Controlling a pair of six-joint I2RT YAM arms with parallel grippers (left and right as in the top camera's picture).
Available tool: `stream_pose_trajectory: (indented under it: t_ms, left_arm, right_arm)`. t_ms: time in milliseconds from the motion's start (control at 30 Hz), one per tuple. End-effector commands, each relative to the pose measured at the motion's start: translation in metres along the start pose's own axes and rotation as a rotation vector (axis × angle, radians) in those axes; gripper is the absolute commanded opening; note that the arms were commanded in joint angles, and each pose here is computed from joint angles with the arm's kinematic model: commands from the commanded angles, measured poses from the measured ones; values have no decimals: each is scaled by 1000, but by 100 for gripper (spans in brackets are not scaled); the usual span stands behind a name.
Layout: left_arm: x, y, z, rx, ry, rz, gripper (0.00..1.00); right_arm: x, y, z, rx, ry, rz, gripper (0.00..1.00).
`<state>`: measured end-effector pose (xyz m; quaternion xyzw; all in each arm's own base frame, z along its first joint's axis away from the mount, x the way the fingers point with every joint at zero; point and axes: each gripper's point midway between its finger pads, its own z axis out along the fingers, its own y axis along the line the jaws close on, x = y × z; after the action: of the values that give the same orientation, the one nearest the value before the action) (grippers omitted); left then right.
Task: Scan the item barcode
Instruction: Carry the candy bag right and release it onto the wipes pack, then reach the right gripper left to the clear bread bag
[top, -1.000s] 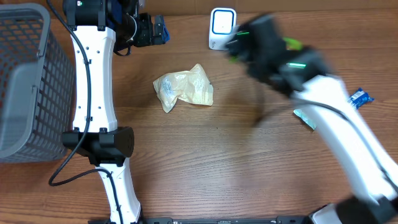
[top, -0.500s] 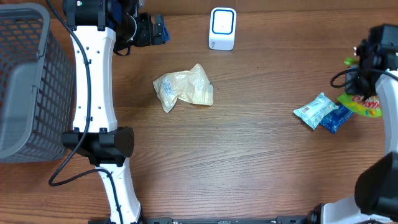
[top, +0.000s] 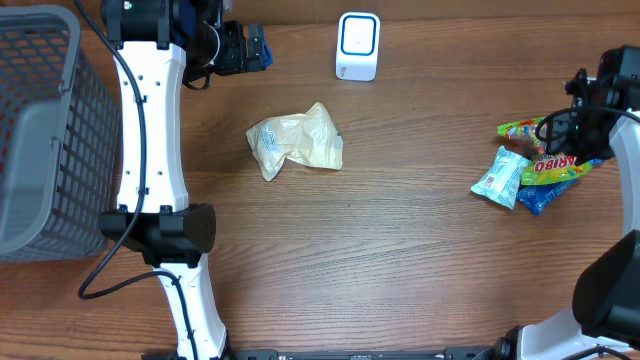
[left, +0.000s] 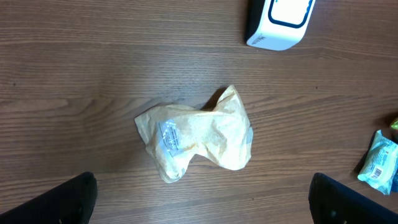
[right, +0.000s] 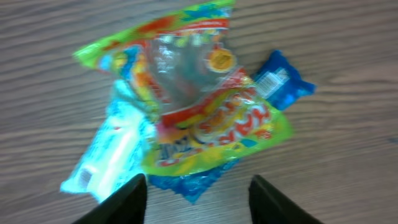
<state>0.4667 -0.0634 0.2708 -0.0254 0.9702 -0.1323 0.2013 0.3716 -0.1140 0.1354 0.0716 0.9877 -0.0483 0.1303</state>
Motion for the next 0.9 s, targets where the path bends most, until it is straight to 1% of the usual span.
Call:
stream_pose_trajectory:
  t_ms: [0, 67, 100, 167, 267, 300, 367, 567, 767, 867]
  left_arm:
    - [0, -9, -12, 8, -24, 12, 100]
    - [0, -9, -12, 8, -24, 12, 100]
    - [0, -9, -12, 8, -24, 12, 100]
    - [0, -9, -12, 8, -24, 12, 100]
    - [1, -9, -12, 8, -24, 12, 100]
    - [0, -9, -12, 8, -24, 12, 100]
    - [0, -9, -12, 8, -24, 12, 100]
    - [1, -9, -12, 8, -24, 12, 100]
    - [0, -9, -12, 8, -24, 12, 100]
    - [0, -9, -12, 8, -24, 12, 100]
  right_arm:
    - [-35, 24, -56, -160, -166, -4, 61]
    - [-37, 32, -82, -213, -199, -11, 63]
    - [-37, 34, -87, -221, -202, -11, 63]
    - [-34, 40, -102, -260, -211, -15, 67]
    - [-28, 71, -128, -447, -225, -29, 89]
    - [-25, 78, -133, -496, -223, -31, 91]
    - [-19, 91, -139, -578, -202, -29, 100]
    - [-9, 109, -150, -702, -166, -20, 100]
    - [-7, 120, -151, -713, -148, -26, 100]
    - [-6, 127, -151, -712, -142, -44, 97]
